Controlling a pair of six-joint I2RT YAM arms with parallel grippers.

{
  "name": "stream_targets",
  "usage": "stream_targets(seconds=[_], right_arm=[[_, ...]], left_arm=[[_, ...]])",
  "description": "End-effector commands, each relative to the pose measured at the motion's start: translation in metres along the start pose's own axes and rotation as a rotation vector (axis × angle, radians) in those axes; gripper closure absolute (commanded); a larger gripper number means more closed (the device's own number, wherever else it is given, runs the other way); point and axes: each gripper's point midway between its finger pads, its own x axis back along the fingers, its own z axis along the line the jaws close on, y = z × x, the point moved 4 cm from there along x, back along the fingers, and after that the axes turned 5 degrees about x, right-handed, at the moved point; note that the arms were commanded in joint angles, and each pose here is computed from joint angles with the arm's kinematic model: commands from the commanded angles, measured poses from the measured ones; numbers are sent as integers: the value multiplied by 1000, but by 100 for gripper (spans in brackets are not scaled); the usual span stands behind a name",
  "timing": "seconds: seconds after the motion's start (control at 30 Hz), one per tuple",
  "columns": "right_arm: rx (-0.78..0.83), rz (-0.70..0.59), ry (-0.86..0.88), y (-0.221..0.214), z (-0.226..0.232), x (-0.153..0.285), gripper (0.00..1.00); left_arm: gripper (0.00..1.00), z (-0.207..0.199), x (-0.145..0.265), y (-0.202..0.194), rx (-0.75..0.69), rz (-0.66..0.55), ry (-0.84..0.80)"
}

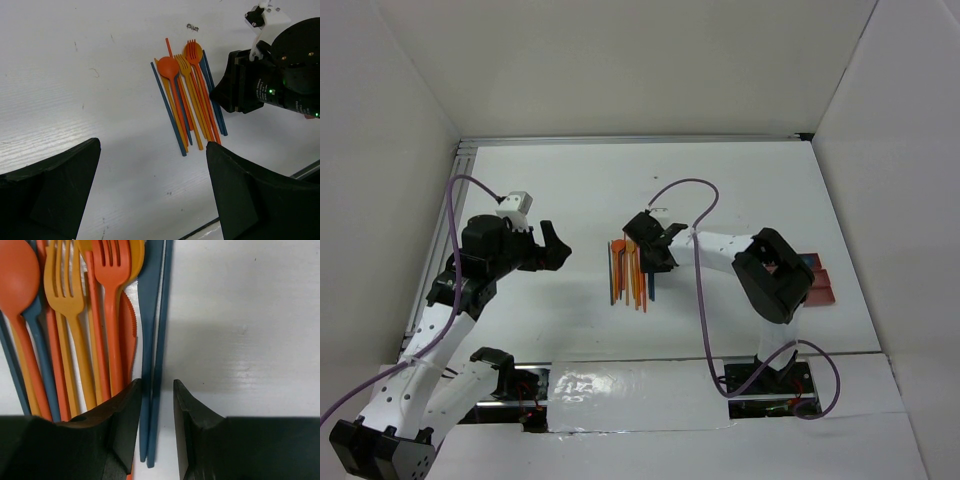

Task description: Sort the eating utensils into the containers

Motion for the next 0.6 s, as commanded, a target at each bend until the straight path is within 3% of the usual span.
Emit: stream_targets(seconds=[0.0,0.4,0.47,0.57], right_arm=[[-3,2,-23,-8,0,-7,63],[-17,24,-71,-20,-21,-4,81],[-21,26,-74,-21,-25,-1,80],[-40,9,-54,-18,-28,10,67]], left_arm=[[0,-3,1,10,-42,-45,-20],[0,-4,2,9,-42,-35,-26],[0,-5,2,9,-38,-29,-29],[0,-6,3,8,-37,-28,-36]])
